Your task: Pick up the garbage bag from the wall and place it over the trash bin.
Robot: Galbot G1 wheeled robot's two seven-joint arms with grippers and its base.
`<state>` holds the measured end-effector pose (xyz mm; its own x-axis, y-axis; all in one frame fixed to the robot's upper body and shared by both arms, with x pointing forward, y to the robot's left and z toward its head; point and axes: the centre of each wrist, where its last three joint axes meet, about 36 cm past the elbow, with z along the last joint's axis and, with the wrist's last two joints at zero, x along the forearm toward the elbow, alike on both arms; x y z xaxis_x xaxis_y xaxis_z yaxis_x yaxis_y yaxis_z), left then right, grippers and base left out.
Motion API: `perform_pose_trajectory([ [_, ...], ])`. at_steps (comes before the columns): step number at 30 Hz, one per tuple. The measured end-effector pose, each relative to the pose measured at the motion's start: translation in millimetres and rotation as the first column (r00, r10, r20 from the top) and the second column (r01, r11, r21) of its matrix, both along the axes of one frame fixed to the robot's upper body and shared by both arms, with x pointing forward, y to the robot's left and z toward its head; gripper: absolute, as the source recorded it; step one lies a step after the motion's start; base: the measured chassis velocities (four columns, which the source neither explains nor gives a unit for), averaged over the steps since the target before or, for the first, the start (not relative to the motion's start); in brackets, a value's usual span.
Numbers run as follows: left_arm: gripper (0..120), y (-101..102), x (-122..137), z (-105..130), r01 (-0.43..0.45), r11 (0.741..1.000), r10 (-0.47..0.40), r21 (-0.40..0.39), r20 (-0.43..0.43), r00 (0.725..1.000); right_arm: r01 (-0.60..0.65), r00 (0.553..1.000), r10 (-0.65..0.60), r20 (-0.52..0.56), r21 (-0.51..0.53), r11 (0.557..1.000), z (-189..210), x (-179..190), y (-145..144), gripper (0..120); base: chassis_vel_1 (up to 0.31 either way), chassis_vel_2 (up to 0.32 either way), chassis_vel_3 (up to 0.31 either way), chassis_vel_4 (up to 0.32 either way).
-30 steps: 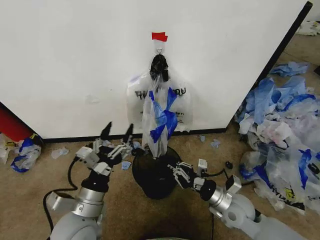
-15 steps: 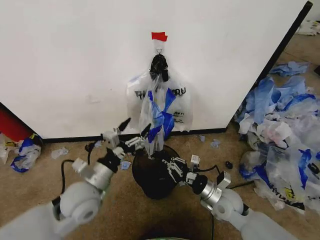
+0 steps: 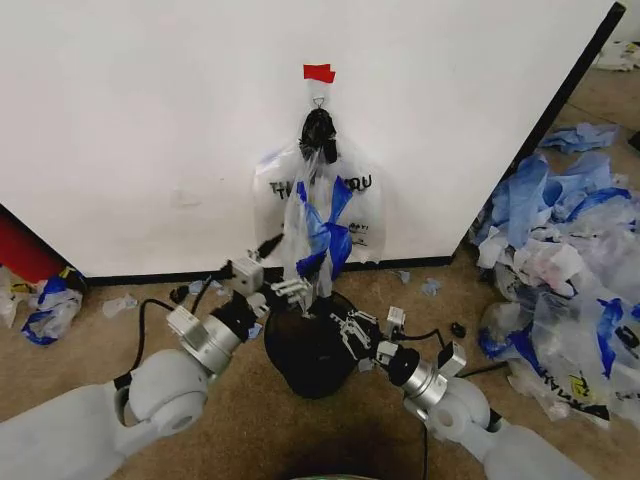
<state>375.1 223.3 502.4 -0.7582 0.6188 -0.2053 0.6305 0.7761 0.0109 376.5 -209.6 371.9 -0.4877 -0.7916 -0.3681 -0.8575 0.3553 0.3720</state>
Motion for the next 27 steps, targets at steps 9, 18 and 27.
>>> perform_pose_trajectory([
  [9, 93, -13, 22, 7, 0.049, 0.998, -0.05, 0.034, 0.033, 0.998, 0.012, 1.0, -0.012, -0.003, 0.007, 1.0, 0, -8, -1, 0, 0.0, 0.0, 0.0, 0.0],
  [18, 92, -30, 35, 1, 0.106, 0.989, -0.11, 0.102, 0.03, 0.994, 0.031, 0.999, -0.031, 0.007, 0.011, 0.999, 6, -10, -7, 0, 0.0, 0.0, 0.0, 0.0],
  [27, 93, -22, 53, -8, 0.088, 0.977, -0.098, 0.193, 0.044, 0.994, 0.043, 0.999, -0.043, 0.012, 0.013, 0.999, 6, -13, -9, 0, 0.0, 0.0, 0.0, 0.0],
])
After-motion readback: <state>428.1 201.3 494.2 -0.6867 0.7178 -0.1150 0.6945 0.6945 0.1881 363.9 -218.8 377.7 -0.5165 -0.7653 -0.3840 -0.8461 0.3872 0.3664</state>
